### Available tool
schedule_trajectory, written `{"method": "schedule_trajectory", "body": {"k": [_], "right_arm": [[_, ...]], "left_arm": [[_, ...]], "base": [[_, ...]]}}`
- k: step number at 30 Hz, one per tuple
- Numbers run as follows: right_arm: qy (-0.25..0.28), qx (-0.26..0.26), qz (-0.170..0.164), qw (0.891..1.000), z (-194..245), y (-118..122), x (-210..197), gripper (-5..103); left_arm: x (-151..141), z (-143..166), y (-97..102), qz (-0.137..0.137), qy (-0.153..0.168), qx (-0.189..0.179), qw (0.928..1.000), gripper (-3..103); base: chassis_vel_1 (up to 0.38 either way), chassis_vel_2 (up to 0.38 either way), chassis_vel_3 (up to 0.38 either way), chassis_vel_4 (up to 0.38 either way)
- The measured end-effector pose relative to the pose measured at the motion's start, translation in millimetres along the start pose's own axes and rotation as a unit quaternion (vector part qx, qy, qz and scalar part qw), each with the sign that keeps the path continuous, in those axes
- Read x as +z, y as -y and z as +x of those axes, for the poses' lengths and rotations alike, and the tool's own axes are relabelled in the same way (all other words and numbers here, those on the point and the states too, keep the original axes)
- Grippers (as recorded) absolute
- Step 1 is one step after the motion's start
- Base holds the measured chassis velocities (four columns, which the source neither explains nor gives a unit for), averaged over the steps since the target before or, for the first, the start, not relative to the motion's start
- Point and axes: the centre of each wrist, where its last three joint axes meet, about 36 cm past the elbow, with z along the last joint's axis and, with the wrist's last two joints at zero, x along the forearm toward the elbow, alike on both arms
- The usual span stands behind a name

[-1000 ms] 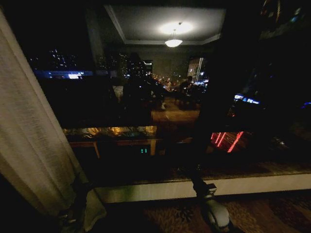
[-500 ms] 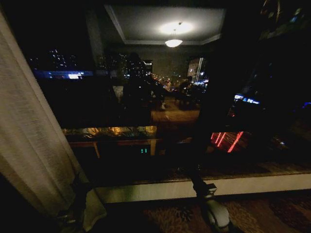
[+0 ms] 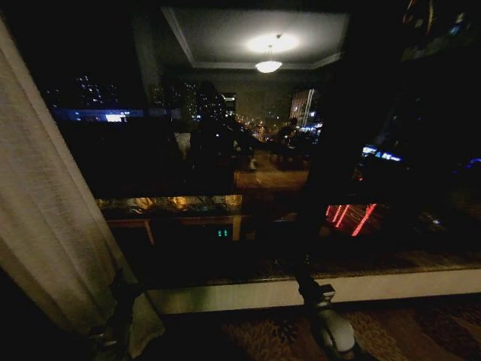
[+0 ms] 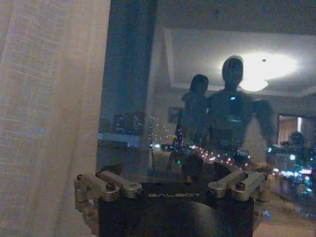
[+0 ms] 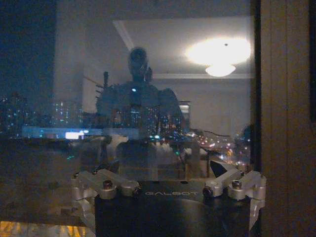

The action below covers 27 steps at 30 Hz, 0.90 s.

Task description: Open the curtains by pulling them apart, changing their state from closed to fully open.

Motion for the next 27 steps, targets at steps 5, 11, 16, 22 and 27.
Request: {"method": "schedule_trajectory", "body": {"k": [5, 11, 16, 22, 27], "right_arm": [[0.0, 0.0, 0.0, 1.0, 0.0, 0.0, 0.0, 100], [0.0, 0.0, 0.0, 1.0, 0.0, 0.0, 0.0, 100], [0.0, 0.0, 0.0, 1.0, 0.0, 0.0, 0.0, 100], [0.0, 0.0, 0.0, 1.0, 0.0, 0.0, 0.0, 100], [0.0, 0.0, 0.0, 1.0, 0.0, 0.0, 0.0, 100]], "left_arm": [[0.1, 0.0, -0.1, 0.0, 0.0, 0.0, 1.0, 100], [0.2, 0.1, 0.0, 0.0, 0.0, 0.0, 1.0, 100], [0.2, 0.1, 0.0, 0.0, 0.0, 0.0, 1.0, 100], [0.2, 0.1, -0.1, 0.0, 0.0, 0.0, 1.0, 100], [0.2, 0.1, 0.0, 0.0, 0.0, 0.0, 1.0, 100]], "base": [[-0.101, -0.175, 0.084, 0.163], [-0.17, -0.27, 0.183, 0.272], [-0.266, -0.288, 0.268, 0.313], [-0.334, -0.303, 0.342, 0.322], [-0.372, -0.349, 0.364, 0.335]]}}
